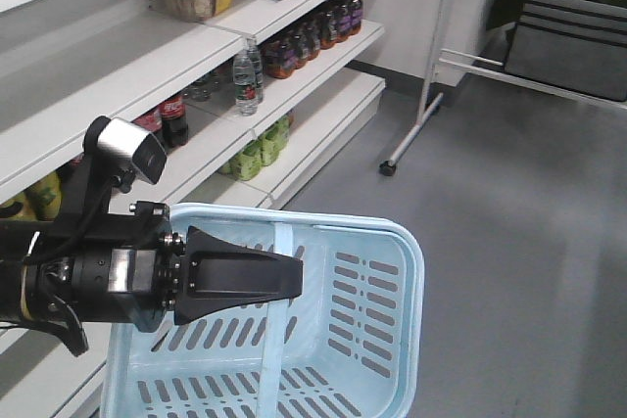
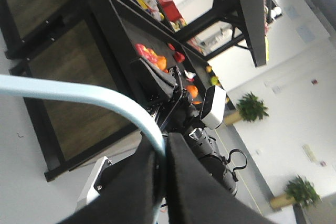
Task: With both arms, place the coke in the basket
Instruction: 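Hold the basket in the left gripper while the base turns away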
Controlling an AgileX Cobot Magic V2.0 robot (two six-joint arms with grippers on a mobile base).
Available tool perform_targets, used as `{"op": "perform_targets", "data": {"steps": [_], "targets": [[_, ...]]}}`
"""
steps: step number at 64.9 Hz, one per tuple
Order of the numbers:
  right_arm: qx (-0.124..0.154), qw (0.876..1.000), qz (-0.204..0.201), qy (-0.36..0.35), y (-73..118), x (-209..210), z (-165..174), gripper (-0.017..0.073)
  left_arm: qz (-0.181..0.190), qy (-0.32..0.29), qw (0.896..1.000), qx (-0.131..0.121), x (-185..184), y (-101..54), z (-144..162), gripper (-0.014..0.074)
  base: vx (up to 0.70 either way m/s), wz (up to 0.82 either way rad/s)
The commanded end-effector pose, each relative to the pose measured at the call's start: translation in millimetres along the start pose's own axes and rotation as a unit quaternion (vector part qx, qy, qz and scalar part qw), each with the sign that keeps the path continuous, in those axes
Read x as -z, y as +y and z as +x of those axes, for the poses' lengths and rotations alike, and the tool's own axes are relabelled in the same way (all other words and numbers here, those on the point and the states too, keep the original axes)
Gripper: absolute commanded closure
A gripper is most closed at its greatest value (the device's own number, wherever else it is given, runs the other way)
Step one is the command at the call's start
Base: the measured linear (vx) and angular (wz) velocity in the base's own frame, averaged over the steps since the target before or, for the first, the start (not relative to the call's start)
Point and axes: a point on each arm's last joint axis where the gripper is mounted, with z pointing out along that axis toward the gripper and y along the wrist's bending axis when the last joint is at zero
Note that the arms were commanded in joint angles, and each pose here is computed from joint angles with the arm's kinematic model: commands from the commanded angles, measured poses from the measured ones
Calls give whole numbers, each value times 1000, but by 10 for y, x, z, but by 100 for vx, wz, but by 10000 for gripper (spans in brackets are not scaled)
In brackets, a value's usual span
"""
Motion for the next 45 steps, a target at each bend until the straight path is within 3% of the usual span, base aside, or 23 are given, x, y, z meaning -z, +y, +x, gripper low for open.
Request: {"op": "perform_targets", "data": {"steps": [1,45], "targets": [[8,999,14,-32,-12,6,-24,568,116,16,993,-14,39,-328,5,601,-3,-43],[8,999,14,-32,-12,6,-24,568,116,16,993,-14,39,-328,5,601,3,-34]]}}
